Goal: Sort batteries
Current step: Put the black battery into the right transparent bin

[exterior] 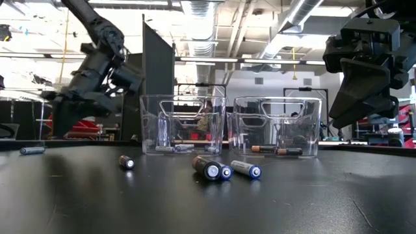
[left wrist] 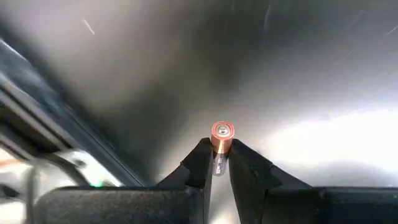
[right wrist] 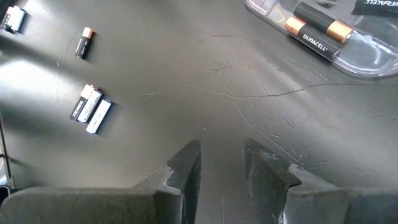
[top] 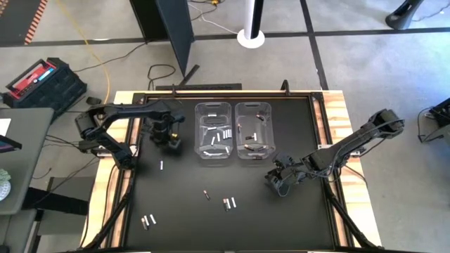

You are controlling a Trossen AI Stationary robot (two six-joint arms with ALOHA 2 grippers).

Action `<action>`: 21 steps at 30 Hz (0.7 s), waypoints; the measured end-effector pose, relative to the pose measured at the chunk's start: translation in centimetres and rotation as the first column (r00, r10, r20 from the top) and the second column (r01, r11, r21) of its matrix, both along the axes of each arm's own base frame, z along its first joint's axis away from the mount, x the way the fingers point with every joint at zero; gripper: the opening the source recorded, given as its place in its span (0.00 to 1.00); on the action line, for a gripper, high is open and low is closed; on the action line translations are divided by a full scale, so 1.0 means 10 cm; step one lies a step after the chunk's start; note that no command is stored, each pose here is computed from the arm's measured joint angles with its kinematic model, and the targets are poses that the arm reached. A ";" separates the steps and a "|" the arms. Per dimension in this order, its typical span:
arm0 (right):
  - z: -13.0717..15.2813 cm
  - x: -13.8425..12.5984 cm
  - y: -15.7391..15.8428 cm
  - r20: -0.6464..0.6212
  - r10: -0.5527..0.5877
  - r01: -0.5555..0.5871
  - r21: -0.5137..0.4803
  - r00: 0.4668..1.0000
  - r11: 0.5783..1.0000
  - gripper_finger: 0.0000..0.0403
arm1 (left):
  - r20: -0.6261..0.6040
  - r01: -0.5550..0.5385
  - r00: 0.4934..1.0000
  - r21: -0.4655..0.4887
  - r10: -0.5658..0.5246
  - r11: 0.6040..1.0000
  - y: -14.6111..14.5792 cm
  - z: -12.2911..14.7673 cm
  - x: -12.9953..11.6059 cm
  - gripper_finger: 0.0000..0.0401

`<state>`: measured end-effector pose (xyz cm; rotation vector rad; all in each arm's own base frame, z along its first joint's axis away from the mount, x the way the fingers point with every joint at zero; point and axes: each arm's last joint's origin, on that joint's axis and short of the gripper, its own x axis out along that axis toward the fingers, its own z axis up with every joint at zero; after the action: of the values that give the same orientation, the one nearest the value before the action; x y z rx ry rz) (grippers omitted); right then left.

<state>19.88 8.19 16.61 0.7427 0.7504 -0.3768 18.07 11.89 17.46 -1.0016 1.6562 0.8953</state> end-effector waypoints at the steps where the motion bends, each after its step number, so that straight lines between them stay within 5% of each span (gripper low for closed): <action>1: 0.00 0.00 0.00 0.000 0.000 0.000 0.000 1.000 1.000 0.34 | -0.002 0.009 1.000 0.033 -0.009 0.999 0.04 0.07 0.03 0.10; 7: 0.00 0.00 0.00 0.001 -0.011 0.011 0.010 1.000 1.000 0.34 | 0.025 0.060 0.997 0.266 -0.069 0.962 0.29 0.56 0.22 0.10; 13: 0.00 0.00 0.00 0.002 -0.025 0.025 0.022 1.000 0.999 0.34 | 0.152 0.116 0.965 0.479 -0.212 0.870 0.45 1.09 0.47 0.10; 16: 0.00 0.00 0.00 0.002 -0.026 0.026 0.022 1.000 0.999 0.34 | 0.239 0.144 0.910 0.581 -0.337 0.801 0.47 1.33 0.64 0.10; 21: 0.00 0.00 0.00 0.002 -0.028 0.028 0.023 1.000 0.999 0.34 | 0.409 0.122 0.749 0.688 -0.521 0.715 0.41 1.63 0.93 0.10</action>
<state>19.88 8.18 16.61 0.7759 0.7440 -0.3927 27.37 16.02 33.74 -0.3965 0.8546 0.7045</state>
